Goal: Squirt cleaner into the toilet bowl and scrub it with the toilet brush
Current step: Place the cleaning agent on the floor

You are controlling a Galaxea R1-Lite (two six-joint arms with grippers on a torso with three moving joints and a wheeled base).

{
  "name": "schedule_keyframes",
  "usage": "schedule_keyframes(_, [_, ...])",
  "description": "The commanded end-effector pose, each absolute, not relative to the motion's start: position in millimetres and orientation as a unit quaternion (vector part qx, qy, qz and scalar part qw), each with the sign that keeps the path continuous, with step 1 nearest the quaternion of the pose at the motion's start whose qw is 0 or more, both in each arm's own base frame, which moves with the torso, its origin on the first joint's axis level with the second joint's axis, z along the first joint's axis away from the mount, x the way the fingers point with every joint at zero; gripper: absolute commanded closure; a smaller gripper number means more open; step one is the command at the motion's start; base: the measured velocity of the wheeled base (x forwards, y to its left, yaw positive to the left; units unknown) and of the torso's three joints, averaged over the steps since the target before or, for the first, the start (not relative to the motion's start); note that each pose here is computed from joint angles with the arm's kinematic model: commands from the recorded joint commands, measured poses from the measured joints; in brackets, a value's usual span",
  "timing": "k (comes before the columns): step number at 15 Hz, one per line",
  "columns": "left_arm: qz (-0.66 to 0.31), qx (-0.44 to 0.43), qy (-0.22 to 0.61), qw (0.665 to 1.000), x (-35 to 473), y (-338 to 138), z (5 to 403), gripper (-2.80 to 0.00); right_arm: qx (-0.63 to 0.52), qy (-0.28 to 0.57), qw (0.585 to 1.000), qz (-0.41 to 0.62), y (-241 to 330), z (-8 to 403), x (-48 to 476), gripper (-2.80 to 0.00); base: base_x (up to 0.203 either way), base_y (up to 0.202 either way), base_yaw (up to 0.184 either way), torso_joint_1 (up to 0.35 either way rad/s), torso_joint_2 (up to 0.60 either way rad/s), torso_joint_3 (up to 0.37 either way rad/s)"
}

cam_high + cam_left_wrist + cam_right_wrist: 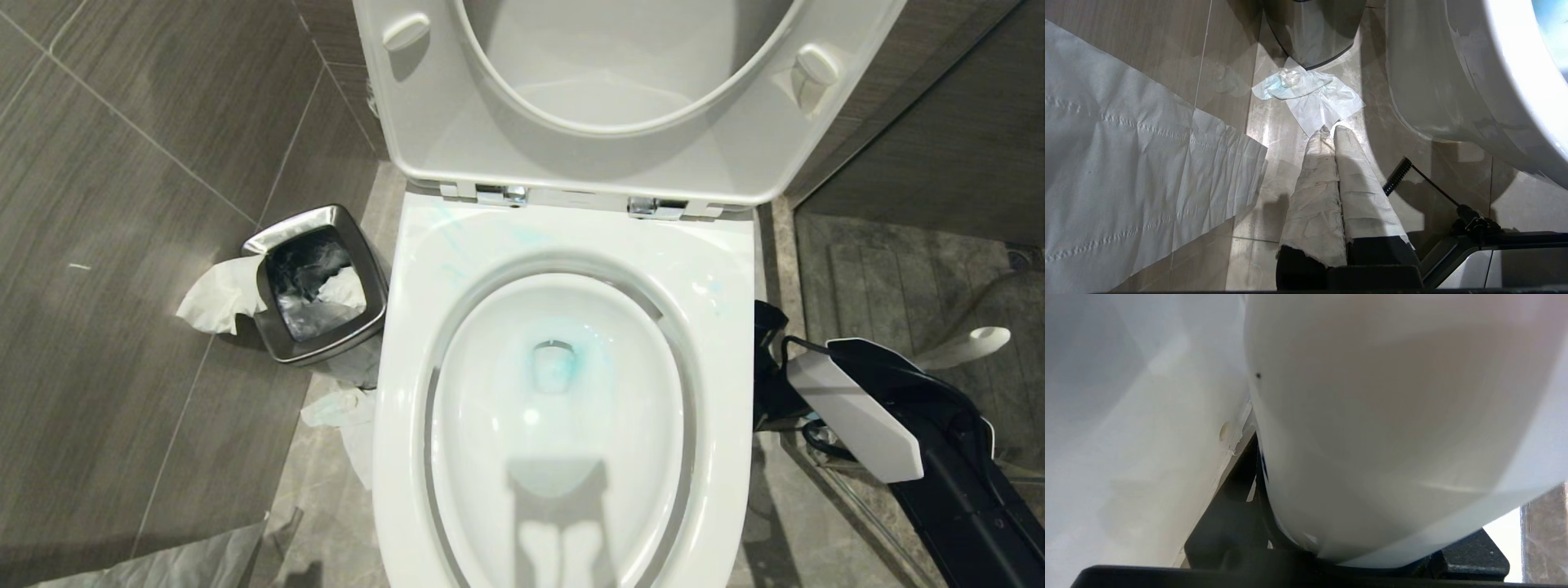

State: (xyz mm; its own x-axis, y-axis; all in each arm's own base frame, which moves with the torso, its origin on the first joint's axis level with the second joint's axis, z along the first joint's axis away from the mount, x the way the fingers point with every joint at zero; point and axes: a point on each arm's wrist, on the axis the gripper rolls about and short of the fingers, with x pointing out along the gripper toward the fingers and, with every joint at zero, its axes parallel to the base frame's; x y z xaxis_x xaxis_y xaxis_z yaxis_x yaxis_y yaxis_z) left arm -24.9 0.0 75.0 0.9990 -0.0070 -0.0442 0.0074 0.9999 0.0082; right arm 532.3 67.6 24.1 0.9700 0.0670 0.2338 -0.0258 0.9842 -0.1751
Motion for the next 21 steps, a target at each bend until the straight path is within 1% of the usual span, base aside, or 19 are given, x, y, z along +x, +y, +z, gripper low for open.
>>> schedule_keyframes(1, [-0.004, 0.004, 0.023, 1.0, -24.8, 0.0, 75.0, 0.0, -0.086, -0.124, 0.988, 0.023, 67.6, 25.0, 532.0, 0.0, 0.0, 0.0, 0.0, 0.0, 0.0, 0.0])
schedule_keyframes(14, [-0.005, 0.005, 0.023, 1.0, -24.8, 0.0, 75.0, 0.0, -0.086, -0.122, 0.988, 0.023, 67.6, 24.7, 532.0, 0.0, 0.0, 0.0, 0.0, 0.0, 0.0, 0.0])
schedule_keyframes(15, [-0.004, 0.005, 0.022, 1.0, -25.0, 0.0, 75.8, 0.0, -0.086, -0.122, 0.989, 0.023, 67.6, 24.6, 532.1, -1.02, 0.0, 0.0, 0.0, 0.0, 0.0, 0.0])
schedule_keyframes(16, [-0.005, 0.005, 0.023, 1.0, -24.8, 0.0, 75.0, 0.0, -0.086, -0.123, 0.988, 0.024, 67.6, 25.4, 532.0, -2.8, 0.0, 0.0, 0.0, 0.0, 0.0, 0.0])
schedule_keyframes(21, [-0.005, 0.007, 0.022, 1.0, -25.0, 0.0, 75.6, 0.0, -0.086, -0.124, 0.988, 0.025, 67.5, 29.8, 530.7, -2.8, 0.0, 0.0, 0.0, 0.0, 0.0, 0.0])
